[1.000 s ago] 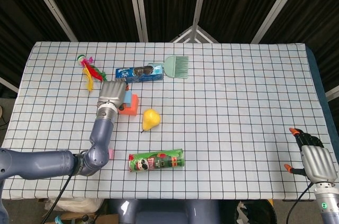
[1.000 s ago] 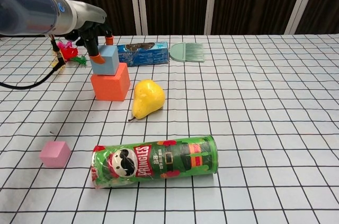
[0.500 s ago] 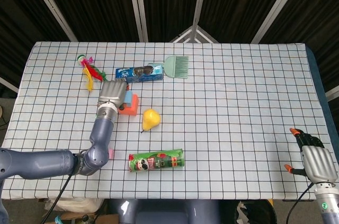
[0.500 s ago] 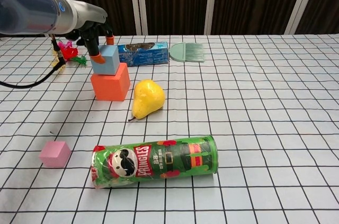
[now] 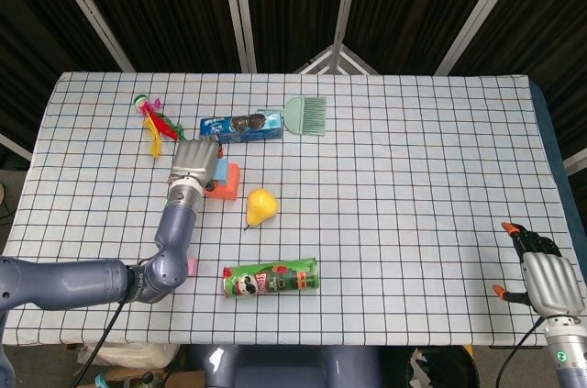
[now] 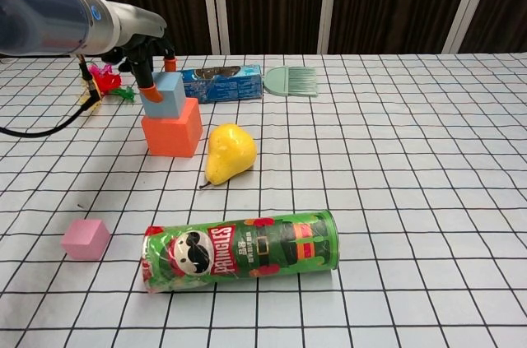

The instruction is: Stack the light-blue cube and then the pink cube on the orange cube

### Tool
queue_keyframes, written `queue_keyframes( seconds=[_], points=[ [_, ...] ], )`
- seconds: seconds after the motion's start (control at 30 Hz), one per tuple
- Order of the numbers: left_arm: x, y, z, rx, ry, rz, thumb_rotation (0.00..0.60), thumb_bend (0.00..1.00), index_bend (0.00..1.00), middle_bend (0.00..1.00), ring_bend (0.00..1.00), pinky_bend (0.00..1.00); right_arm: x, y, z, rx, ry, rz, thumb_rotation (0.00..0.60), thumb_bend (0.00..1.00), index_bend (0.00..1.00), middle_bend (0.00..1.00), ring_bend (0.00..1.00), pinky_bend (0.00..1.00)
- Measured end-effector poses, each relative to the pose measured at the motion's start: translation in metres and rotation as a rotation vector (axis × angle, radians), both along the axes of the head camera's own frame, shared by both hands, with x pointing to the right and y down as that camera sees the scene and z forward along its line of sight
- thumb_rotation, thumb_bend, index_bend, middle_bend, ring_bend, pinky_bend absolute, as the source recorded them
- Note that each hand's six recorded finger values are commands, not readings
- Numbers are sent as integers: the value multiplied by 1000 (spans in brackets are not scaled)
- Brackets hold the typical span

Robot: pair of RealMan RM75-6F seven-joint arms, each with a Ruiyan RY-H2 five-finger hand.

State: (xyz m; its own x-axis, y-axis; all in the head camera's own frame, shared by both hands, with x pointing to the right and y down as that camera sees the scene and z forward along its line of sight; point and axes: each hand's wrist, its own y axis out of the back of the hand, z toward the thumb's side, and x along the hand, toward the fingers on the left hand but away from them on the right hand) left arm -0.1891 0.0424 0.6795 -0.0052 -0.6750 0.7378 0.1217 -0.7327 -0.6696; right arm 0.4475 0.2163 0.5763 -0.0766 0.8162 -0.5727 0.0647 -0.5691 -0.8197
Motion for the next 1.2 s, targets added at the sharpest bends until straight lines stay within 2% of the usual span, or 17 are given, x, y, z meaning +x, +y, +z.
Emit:
queue_keyframes(
  seconds=[0.33, 0.43, 0.6, 0.77, 0.9, 1.03, 1.2],
  points=[
    [-7, -1, -4, 2, -11, 1, 600, 247, 94, 826, 776, 856, 0, 0, -1, -3, -1, 3, 600, 174, 114, 135, 153, 163],
    [-11, -1, -5, 0, -23, 6, 600, 230, 53, 824, 774, 856, 0, 0, -1, -4, 0, 2, 600, 173, 114, 135, 153, 163],
    [-14, -2, -17, 14, -3, 10, 600, 227, 135, 826, 774, 857, 0, 0, -1, -6, 3, 7, 600, 173, 113, 135, 153, 163],
    [-24, -1, -48, 56, 82, 7, 600, 227, 175, 825, 774, 857, 0, 0, -2, -3, 1, 9, 600, 173, 113, 135, 153, 163],
    [-50, 6, -79, 102, 147, -3, 600, 250, 225, 823, 774, 857, -1, 1, -4, -1, -5, 7, 600, 173, 113, 135, 153, 163],
    [-91, 29, -97, 104, 177, -19, 600, 300, 281, 820, 773, 857, -3, 1, -4, -3, -11, 2, 600, 172, 113, 135, 153, 163],
    [-133, 67, -96, 45, 157, -13, 600, 316, 328, 814, 766, 857, -3, 1, -6, -1, -16, 5, 600, 173, 114, 135, 154, 163]
  ],
)
